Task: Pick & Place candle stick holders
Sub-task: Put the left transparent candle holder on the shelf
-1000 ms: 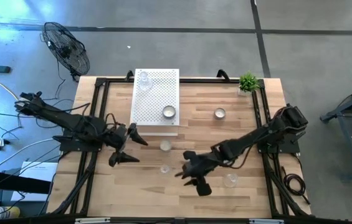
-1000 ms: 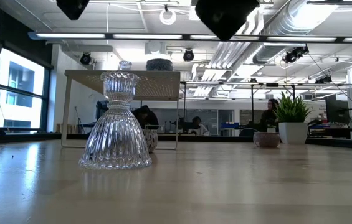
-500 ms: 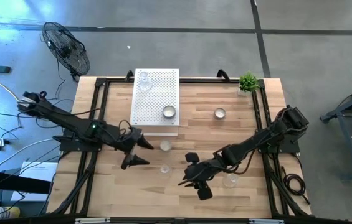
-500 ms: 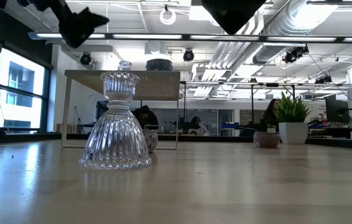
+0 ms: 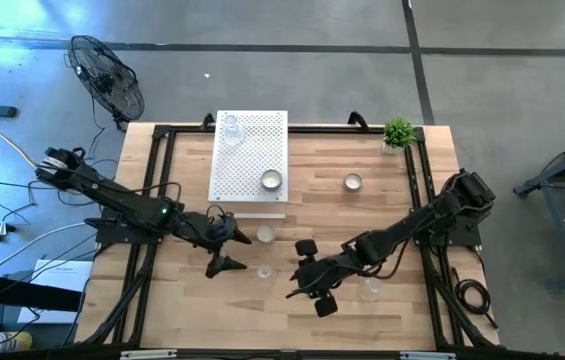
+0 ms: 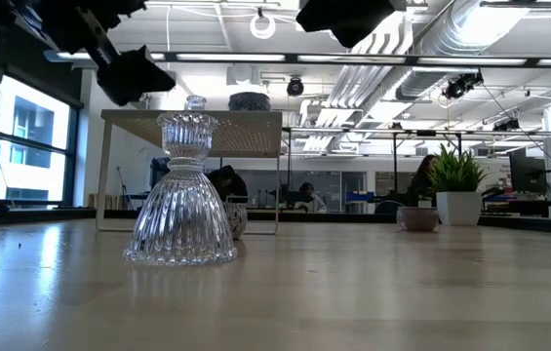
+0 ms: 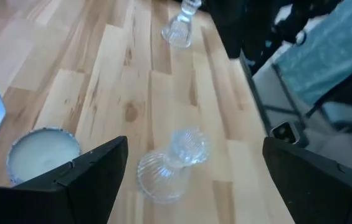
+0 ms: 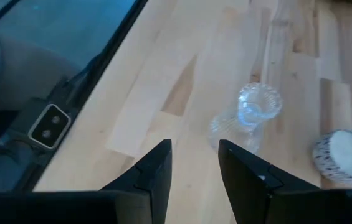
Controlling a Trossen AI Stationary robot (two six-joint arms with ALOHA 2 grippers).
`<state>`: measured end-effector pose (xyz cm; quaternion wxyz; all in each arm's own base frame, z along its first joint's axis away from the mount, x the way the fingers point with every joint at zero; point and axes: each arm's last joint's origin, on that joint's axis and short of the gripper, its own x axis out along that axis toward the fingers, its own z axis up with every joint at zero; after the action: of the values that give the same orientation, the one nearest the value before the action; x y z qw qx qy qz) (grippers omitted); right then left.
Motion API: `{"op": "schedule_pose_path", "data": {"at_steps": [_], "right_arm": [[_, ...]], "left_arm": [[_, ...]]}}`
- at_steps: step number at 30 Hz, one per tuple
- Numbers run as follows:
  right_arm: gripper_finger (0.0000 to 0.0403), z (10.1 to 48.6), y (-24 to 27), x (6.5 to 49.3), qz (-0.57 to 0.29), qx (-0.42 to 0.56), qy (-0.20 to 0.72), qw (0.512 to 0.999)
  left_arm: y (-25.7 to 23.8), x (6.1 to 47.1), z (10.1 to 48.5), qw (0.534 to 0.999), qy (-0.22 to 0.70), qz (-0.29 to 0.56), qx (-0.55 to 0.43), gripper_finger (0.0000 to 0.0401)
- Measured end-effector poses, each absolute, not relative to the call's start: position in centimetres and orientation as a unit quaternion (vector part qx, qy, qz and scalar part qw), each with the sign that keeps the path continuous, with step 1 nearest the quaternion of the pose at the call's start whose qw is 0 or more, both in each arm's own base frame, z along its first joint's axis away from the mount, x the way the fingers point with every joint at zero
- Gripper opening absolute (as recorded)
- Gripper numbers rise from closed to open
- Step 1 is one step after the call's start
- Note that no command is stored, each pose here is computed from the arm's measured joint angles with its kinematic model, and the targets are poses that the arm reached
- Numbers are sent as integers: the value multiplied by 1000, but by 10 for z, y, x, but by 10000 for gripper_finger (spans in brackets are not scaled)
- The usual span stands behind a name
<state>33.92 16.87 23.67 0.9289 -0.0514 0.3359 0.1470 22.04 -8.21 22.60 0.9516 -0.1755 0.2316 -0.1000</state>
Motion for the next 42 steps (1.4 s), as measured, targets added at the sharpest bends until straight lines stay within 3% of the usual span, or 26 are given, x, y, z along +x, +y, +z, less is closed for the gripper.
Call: {"op": "schedule_pose_path", "data": {"at_steps": [13, 24, 42], "right_arm": [[126, 237, 168, 340, 148, -69, 333, 929], [126, 237, 168, 340, 145, -60, 334, 930], [126, 239, 169, 341, 149, -64, 320, 933]], "left_arm": [[-117, 225, 214, 976, 184, -115, 18, 366], [-123, 237, 186, 971, 226, -74, 2, 366], [-134, 256, 162, 975, 203, -87, -13, 366]]}}
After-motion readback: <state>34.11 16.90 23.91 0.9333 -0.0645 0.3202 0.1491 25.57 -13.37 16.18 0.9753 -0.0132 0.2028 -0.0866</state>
